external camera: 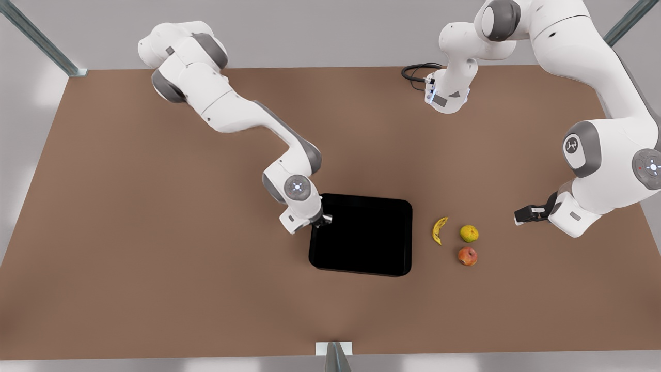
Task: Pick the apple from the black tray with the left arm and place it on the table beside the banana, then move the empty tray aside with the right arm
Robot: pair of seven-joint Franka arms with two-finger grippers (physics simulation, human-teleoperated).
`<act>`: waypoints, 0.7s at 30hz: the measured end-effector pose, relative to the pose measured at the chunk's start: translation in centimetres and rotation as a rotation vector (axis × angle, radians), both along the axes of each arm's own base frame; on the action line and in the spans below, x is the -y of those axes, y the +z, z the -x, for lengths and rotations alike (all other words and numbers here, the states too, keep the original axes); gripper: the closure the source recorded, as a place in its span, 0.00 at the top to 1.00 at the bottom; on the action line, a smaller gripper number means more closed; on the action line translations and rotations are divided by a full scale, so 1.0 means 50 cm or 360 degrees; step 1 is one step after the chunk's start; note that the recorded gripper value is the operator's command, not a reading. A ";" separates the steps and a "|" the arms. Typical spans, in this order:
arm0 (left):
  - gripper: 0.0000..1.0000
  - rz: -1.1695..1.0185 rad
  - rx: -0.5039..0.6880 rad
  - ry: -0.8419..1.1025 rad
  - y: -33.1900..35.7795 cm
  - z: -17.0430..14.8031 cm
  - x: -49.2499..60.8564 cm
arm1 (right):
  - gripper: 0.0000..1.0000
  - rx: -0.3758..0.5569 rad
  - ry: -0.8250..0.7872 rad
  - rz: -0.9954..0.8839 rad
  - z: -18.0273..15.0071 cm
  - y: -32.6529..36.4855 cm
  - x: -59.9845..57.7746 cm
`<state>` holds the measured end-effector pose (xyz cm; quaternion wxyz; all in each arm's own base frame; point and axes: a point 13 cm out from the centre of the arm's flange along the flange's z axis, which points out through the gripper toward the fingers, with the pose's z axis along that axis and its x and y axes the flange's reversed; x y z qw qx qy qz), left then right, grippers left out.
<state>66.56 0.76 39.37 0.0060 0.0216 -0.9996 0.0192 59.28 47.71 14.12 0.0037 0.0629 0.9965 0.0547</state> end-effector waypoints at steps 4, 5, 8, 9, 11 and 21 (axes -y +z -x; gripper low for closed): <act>1.00 -0.0014 -0.0005 -0.0009 -0.004 0.000 0.003 | 0.00 0.0021 -0.0023 0.0006 -0.007 0.111 0.020; 1.00 -0.0016 -0.0006 -0.0009 -0.004 0.000 0.003 | 0.00 0.0028 -0.0029 0.0010 -0.009 0.146 0.030; 1.00 -0.0020 -0.0006 -0.0010 -0.004 0.000 0.002 | 0.00 0.0012 -0.0072 0.0031 -0.027 0.230 0.096; 1.00 -0.0021 -0.0006 -0.0010 -0.004 0.000 0.002 | 0.00 0.0000 -0.0089 0.0039 -0.035 0.256 0.127; 1.00 -0.0022 -0.0006 -0.0010 -0.004 0.000 0.002 | 0.00 -0.0037 -0.0103 0.0071 -0.043 0.290 0.187; 1.00 -0.0055 -0.0020 -0.0050 -0.014 0.000 0.024 | 0.00 -0.0248 -0.0040 0.0213 -0.067 0.332 0.465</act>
